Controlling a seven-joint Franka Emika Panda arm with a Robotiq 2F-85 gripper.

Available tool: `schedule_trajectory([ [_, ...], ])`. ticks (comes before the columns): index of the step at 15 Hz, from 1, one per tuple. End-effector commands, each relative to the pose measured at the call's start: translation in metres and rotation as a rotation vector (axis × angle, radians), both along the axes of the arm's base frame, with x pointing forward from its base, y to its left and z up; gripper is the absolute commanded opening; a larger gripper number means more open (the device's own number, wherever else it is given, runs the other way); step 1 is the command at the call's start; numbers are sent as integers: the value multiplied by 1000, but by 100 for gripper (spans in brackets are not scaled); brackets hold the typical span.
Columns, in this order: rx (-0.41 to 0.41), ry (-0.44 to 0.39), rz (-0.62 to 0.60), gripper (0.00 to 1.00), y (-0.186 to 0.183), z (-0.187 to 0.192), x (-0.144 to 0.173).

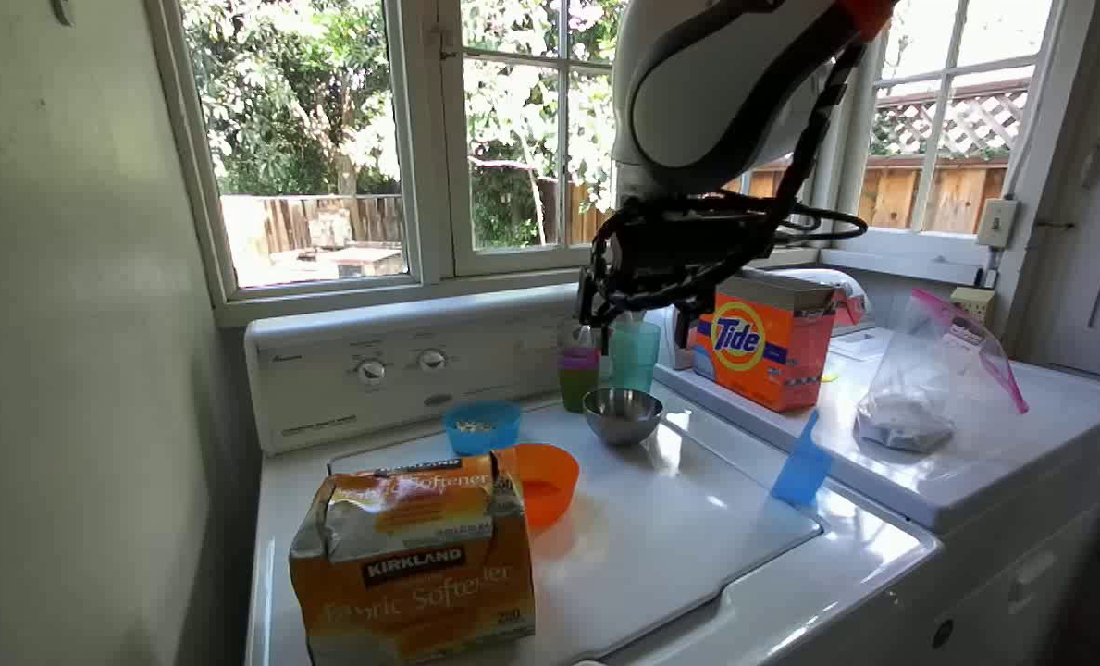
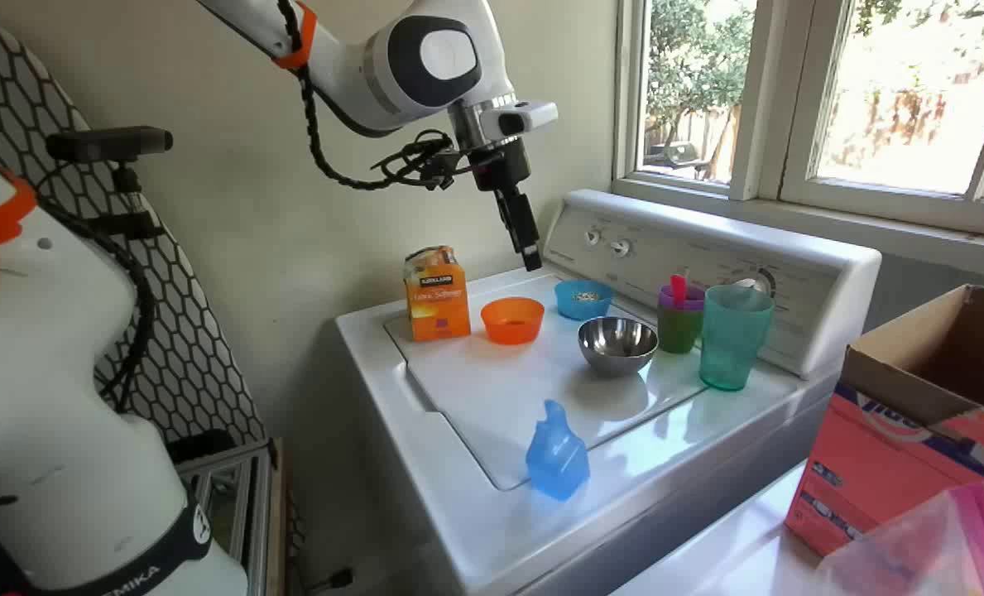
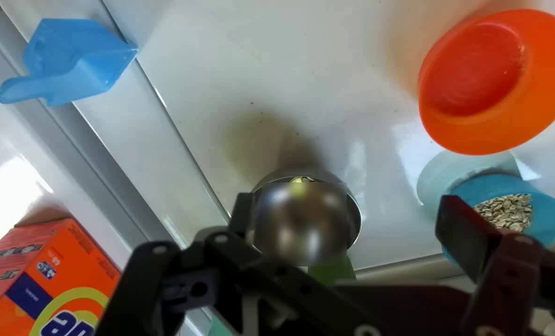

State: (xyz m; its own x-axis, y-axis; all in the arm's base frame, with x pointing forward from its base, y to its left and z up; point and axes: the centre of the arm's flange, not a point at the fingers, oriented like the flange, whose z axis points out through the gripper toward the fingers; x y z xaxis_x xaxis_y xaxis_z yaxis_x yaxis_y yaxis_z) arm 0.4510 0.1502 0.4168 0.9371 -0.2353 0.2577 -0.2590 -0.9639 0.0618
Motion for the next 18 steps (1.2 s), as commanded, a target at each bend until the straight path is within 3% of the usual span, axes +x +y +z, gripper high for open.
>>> schedule_trajectory([
  [1, 0, 0, 0, 100, 0, 0, 0],
  [8, 0, 0, 0, 100, 0, 0, 0],
  [9, 27, -27, -113, 100, -4, 6, 3],
  [13, 65, -94, -322, 100, -36, 28, 4],
  [18, 46, -116, -579, 100, -73, 46, -17],
])
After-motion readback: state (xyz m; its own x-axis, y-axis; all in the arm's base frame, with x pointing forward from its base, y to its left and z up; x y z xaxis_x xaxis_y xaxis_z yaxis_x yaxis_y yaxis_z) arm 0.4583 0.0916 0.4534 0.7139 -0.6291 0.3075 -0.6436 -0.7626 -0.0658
